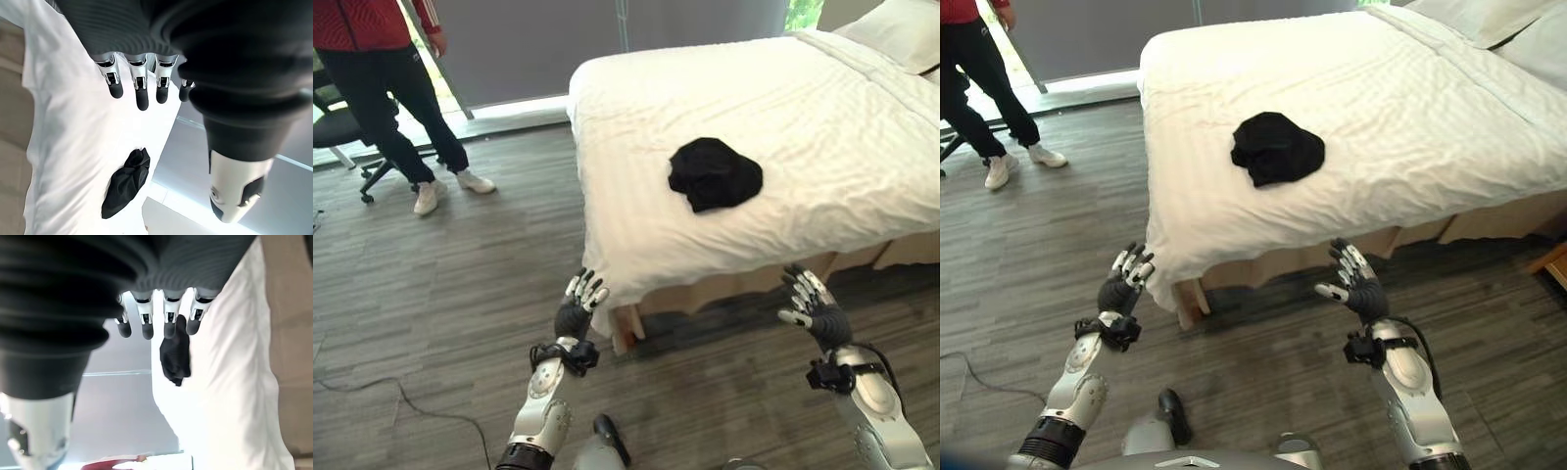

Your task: Pick up bed clothes into laundry basket.

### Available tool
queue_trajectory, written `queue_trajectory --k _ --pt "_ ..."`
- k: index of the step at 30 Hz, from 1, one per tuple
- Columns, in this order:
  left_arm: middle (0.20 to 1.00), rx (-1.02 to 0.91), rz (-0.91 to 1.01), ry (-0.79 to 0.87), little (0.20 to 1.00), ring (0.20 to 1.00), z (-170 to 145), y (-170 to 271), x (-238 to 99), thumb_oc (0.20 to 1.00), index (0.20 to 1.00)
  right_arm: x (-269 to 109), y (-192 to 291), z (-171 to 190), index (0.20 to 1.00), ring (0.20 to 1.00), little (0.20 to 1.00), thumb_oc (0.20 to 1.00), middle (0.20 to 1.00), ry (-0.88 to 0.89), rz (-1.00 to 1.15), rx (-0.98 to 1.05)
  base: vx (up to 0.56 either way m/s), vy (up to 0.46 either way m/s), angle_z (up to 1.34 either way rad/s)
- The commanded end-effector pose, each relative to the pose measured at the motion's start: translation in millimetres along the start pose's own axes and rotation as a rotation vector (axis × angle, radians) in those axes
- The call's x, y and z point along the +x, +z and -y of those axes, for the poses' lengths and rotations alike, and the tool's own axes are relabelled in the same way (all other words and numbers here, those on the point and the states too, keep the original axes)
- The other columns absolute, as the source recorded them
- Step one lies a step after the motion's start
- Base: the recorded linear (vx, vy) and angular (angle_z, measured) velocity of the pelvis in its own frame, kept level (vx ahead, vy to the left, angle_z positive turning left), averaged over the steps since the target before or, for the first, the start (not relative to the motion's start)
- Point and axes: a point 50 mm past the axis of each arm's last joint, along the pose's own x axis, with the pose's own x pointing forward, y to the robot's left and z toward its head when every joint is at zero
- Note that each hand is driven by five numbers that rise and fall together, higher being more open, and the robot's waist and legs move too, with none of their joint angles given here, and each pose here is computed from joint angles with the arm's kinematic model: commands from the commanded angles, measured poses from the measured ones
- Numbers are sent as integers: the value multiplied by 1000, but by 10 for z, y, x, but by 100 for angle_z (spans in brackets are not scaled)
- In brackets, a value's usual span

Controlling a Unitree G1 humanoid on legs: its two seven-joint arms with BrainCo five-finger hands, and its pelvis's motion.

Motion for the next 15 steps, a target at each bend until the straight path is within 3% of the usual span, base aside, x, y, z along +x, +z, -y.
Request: queue_trajectory --k 1,5,10,15 --pt "1000 55 183 -11 1000 1000 -71 446 75 1000 1000 206 394 -11 1000 1000 1000 1000 1000 26 208 -22 400 89 -20" --pt "1000 81 179 25 1000 1000 -181 454 9 1000 1000 240 416 -49 1000 1000 1000 1000 1000 37 216 -27 334 151 -7" --pt "1000 195 273 19 1000 1000 -246 791 24 1000 1000 372 489 -154 1000 1000 1000 1000 1000 45 252 -44 316 317 -61" --pt "1000 177 309 10 1000 1000 -260 894 22 1000 1000 403 572 -75 1000 1000 1000 1000 1000 33 273 -89 193 -126 0"
